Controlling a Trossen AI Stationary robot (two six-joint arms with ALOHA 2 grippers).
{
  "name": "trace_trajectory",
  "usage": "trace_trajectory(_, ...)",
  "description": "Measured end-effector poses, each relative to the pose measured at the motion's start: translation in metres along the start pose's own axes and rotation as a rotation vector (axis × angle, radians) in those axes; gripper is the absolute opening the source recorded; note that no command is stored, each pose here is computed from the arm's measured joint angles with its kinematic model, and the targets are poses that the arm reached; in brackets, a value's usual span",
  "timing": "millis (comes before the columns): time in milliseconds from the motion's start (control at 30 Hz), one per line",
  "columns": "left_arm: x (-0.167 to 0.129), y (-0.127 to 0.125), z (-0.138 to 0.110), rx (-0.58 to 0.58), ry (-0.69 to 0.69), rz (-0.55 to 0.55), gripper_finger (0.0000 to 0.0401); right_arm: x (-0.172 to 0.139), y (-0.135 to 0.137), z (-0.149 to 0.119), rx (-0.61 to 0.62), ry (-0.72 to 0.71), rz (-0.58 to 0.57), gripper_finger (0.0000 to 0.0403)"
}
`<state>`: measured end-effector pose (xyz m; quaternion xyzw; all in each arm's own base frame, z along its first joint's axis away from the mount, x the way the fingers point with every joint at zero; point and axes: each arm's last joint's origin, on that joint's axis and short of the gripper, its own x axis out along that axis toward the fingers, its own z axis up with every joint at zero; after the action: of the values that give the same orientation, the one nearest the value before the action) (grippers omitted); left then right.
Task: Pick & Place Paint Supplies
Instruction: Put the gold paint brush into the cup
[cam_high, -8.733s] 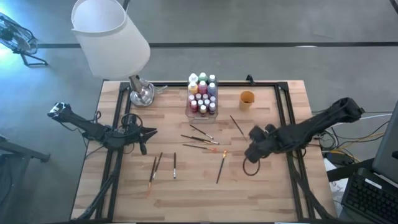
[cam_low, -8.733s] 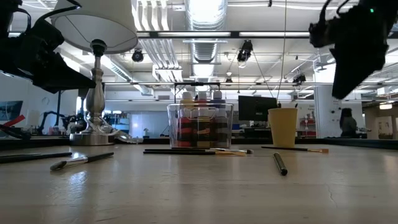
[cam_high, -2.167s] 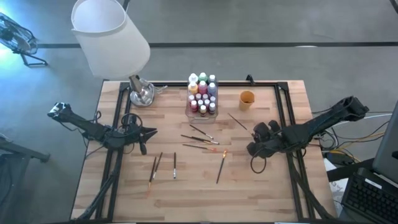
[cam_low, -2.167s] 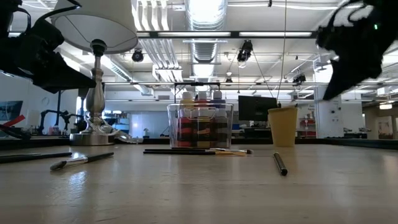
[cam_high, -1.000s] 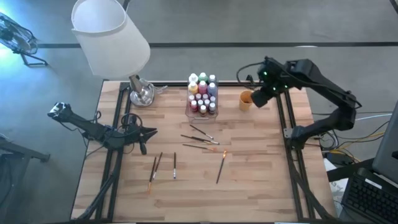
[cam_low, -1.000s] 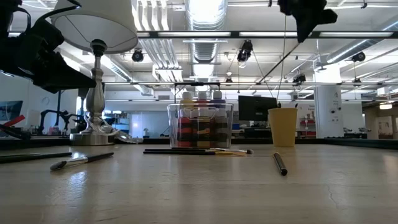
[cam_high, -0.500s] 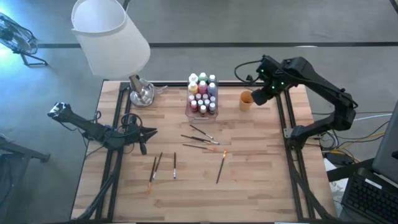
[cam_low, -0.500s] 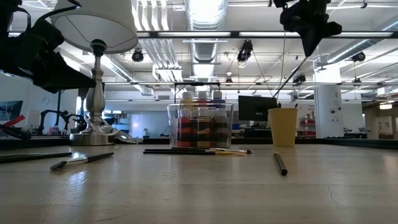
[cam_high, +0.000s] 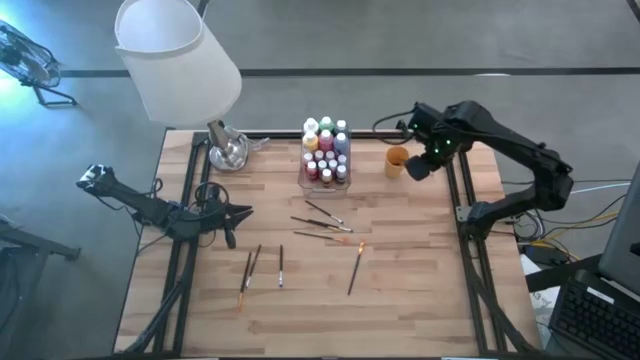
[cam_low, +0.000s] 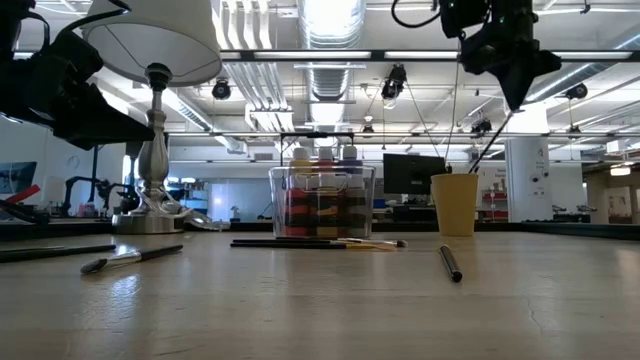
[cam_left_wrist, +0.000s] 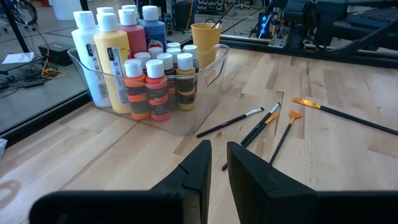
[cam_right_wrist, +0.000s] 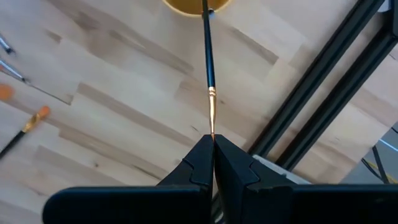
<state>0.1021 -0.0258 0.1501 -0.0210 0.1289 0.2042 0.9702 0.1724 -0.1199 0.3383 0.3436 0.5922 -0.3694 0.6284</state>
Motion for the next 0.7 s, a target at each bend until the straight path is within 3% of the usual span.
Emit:
trace_trajectory(300,0.0,0.0,0.0,0.0,0.0,0.0,0.0055,0.014,0.005,0.012,-0.012,0.046,-0.044,0.0008)
trace_trajectory(700,0.0,0.0,0.0,0.0,0.0,0.0,0.0056,0.03,0.022,0.047,-0.058,0.103,-0.071,0.0008)
